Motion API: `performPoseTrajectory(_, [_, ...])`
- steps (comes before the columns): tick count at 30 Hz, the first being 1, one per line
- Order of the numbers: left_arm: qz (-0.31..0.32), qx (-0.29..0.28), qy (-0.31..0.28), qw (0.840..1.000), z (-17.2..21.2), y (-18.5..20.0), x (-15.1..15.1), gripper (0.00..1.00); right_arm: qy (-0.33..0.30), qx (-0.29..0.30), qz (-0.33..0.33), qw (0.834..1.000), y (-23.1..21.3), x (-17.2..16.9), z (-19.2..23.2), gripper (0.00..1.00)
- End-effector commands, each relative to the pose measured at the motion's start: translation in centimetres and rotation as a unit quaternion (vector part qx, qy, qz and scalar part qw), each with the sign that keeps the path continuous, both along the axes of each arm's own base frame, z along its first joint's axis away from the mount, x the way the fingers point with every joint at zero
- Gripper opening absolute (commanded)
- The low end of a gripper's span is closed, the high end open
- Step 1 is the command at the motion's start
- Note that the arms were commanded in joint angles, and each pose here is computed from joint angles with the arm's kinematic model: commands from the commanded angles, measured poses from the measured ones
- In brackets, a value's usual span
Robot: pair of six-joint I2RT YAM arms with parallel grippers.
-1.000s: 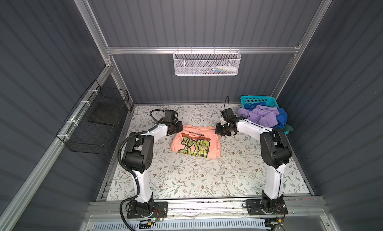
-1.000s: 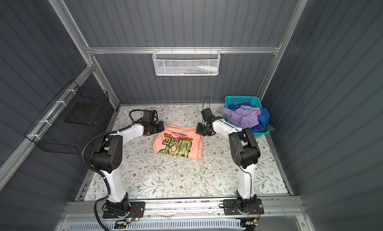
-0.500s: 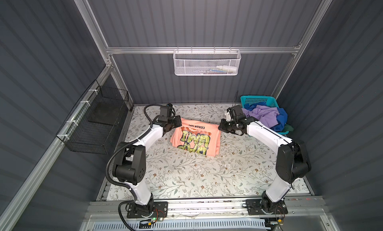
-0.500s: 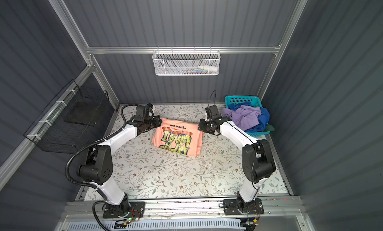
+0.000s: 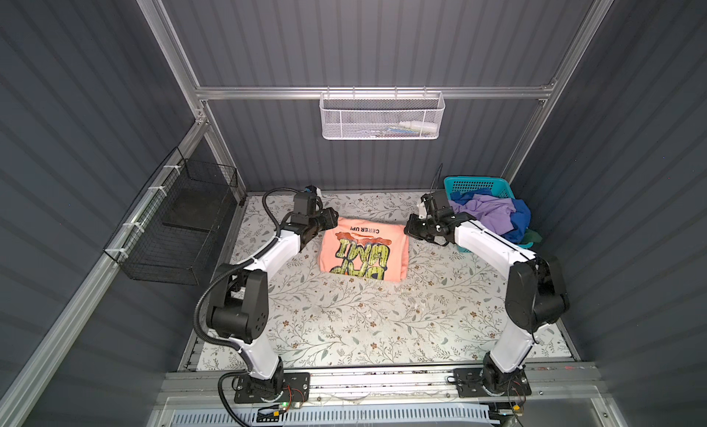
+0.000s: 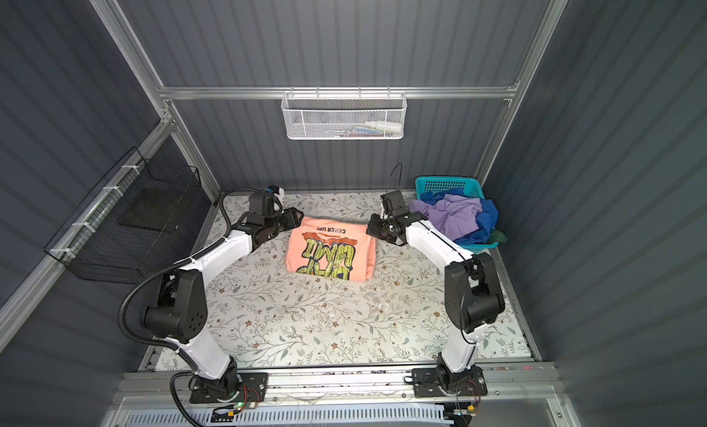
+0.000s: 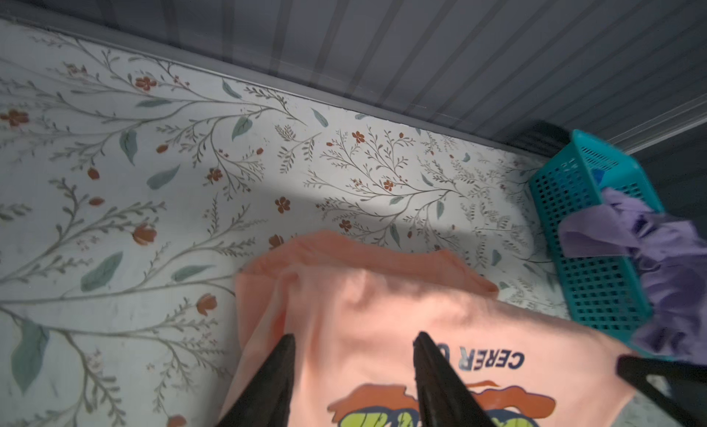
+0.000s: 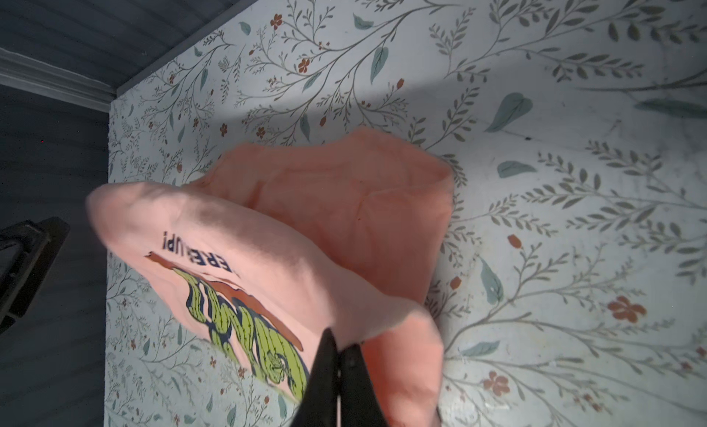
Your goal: Fold and stack the t-shirts
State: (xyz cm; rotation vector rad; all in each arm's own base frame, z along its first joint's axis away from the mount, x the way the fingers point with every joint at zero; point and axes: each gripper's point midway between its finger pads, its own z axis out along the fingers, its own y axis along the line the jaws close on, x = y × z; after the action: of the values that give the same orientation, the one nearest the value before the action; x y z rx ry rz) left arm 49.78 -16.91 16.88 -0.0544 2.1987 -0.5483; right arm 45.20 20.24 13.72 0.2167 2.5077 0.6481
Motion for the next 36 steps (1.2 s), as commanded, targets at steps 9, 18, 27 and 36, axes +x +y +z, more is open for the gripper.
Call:
performPoseTrajectory(9, [0.021, 0.074, -0.026, 0.997, -2.4, 1.0, 4.8, 1.00, 0.042, -0.053, -0.021, 0.998, -2.2, 5.1, -4.7, 0.90])
performPoseTrajectory(18, [0.009, 0.052, 0.044, 0.998, -5.6, 1.5, -0.7, 1.00, 0.003, -0.021, -0.018, 1.000, -3.0, 0.5, 0.4, 0.99])
performPoseTrajectory(27, [-0.004, 0.038, 0.148, 0.988, -12.6, 0.2, -0.9, 0.84, -0.051, 0.060, -0.005, 0.997, -2.5, -4.1, 7.5, 0.99])
performPoseTrajectory(36, [-0.030, 0.016, 0.164, 0.986, -15.0, -2.1, 0.2, 0.27, -0.052, 0.053, -0.024, 0.997, -4.0, -6.7, 7.9, 0.99])
